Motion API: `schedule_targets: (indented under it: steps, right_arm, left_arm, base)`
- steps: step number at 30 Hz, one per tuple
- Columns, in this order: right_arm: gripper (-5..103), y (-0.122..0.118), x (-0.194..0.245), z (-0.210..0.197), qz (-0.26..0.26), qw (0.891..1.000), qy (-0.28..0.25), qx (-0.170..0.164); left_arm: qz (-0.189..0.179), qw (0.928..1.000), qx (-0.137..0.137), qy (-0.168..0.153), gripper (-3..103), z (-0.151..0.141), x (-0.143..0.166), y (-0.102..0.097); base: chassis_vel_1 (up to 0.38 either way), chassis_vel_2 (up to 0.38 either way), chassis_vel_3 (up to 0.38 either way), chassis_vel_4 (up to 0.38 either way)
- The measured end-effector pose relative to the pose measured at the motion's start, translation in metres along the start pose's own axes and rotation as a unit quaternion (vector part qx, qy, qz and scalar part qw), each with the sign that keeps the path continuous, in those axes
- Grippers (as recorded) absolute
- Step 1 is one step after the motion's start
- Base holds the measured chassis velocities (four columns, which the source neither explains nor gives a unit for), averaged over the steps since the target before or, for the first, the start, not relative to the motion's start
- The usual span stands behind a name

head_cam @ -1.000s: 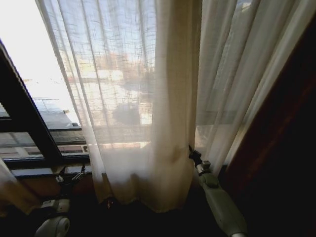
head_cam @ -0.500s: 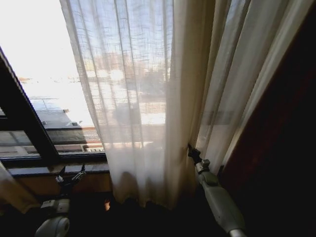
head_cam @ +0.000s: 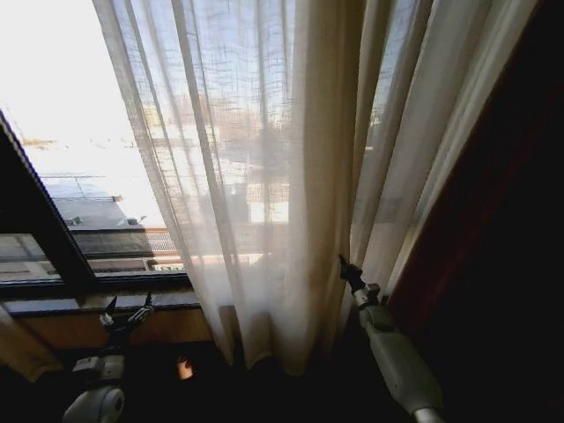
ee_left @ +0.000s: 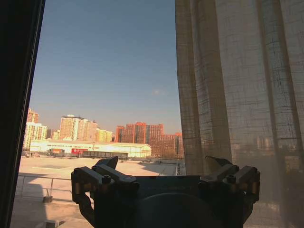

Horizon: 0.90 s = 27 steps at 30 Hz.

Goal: Open the curtains by pulling them apart, changing their state from closed to fully open.

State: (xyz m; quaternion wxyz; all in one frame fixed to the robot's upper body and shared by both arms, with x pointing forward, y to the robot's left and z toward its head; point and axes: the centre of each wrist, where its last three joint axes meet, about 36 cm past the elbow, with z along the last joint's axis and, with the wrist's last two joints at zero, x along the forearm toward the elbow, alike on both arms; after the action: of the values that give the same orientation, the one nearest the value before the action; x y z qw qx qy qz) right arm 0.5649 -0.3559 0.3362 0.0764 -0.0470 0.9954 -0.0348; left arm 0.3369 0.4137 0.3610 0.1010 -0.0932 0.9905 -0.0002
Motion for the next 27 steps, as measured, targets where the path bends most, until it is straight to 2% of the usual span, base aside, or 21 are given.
schedule_targets:
  steps: [8, 13, 22, 27]
  right_arm:
    - [0, -0.001, -0.003, 0.001, 0.009, 1.000, -0.019, -0.010]
    - [0, 0.002, -0.003, 0.005, 0.001, 1.000, -0.030, -0.002]
    - [0, 0.015, -0.009, 0.006, -0.015, 1.000, -0.025, 0.010]
    - [0, 0.011, -0.024, 0.012, 0.009, 1.000, -0.003, 0.016]
  left_arm:
    - [0.000, 1.0000, 0.000, 0.000, 100, 0.000, 0.000, 0.000]
    - [0.000, 1.0000, 0.000, 0.000, 100, 0.000, 0.000, 0.000]
    - [0.000, 1.0000, 0.000, 0.000, 100, 0.000, 0.000, 0.000]
    - [0.000, 1.0000, 0.000, 0.000, 100, 0.000, 0.000, 0.000]
  base:
    - [-0.297, -0.296, 0.275, 0.311]
    - [-0.250, -0.172, 0.228, 0.227]
    - [-0.019, -0.034, 0.044, 0.015]
    - [0.035, 0.031, -0.025, -0.026]
